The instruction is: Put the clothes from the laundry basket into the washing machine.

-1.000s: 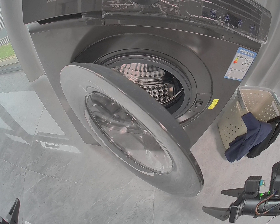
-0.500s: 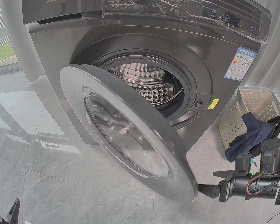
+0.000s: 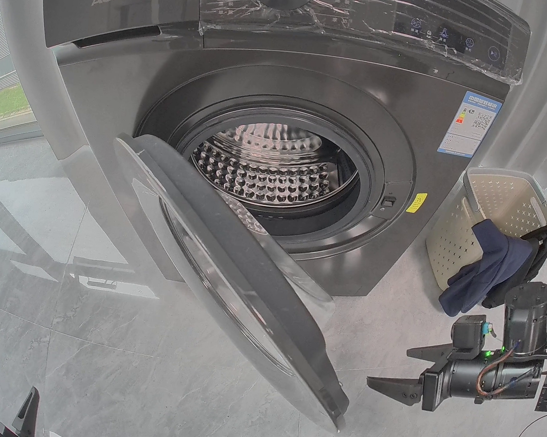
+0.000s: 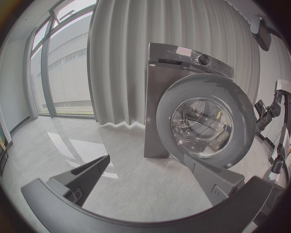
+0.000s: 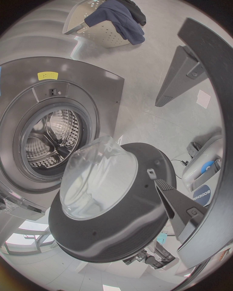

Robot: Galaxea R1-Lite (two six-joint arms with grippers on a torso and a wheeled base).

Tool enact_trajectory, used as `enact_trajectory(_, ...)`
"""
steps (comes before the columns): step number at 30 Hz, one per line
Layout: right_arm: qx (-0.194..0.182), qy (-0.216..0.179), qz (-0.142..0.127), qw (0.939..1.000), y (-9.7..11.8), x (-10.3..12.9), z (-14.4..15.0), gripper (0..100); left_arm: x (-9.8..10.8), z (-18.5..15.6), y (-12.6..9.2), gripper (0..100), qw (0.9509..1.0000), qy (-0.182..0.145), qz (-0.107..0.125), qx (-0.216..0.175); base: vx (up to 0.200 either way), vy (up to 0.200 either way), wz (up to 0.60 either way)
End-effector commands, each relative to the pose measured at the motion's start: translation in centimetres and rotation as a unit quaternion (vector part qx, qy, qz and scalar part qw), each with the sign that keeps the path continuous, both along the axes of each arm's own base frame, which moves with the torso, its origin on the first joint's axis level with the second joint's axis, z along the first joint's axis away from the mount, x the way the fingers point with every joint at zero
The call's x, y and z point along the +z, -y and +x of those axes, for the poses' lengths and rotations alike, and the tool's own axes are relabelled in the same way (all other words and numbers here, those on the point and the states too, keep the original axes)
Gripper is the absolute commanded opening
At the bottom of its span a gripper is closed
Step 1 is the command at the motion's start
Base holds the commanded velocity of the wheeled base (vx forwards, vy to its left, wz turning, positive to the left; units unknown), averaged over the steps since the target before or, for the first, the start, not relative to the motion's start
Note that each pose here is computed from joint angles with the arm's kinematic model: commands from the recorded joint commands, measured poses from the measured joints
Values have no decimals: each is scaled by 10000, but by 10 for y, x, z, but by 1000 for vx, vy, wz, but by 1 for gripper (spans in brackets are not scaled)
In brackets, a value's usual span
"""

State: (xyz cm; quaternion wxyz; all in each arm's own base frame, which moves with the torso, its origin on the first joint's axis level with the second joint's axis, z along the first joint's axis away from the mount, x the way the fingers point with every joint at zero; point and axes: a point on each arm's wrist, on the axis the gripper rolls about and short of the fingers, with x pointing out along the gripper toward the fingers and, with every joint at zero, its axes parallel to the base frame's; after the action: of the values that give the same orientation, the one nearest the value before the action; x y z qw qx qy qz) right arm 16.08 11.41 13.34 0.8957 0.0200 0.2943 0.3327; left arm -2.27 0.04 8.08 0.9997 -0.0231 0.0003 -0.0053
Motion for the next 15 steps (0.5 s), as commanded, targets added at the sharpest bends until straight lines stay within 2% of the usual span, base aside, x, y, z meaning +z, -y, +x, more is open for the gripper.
enact_trajectory(1,-114,-107,-46,9999,-10,-2,21,100,-5,0,0,100,10000,-21,1,0,-200,0,0)
enact_trajectory(6,137,-198,-94,9997,-26,-7,24,100,-5,0,0,100,10000,-29,-7,0,0,0,0)
enact_trajectory(12,640,-82,-12,9979,-44,-14,8,100,-5,0,0,100,10000,-21,-7,0,0,0,0)
enact_trajectory(15,821,-150,-98,9965,-47,-20,-3,100,-5,0,0,100,10000,-29,-7,0,0,0,0)
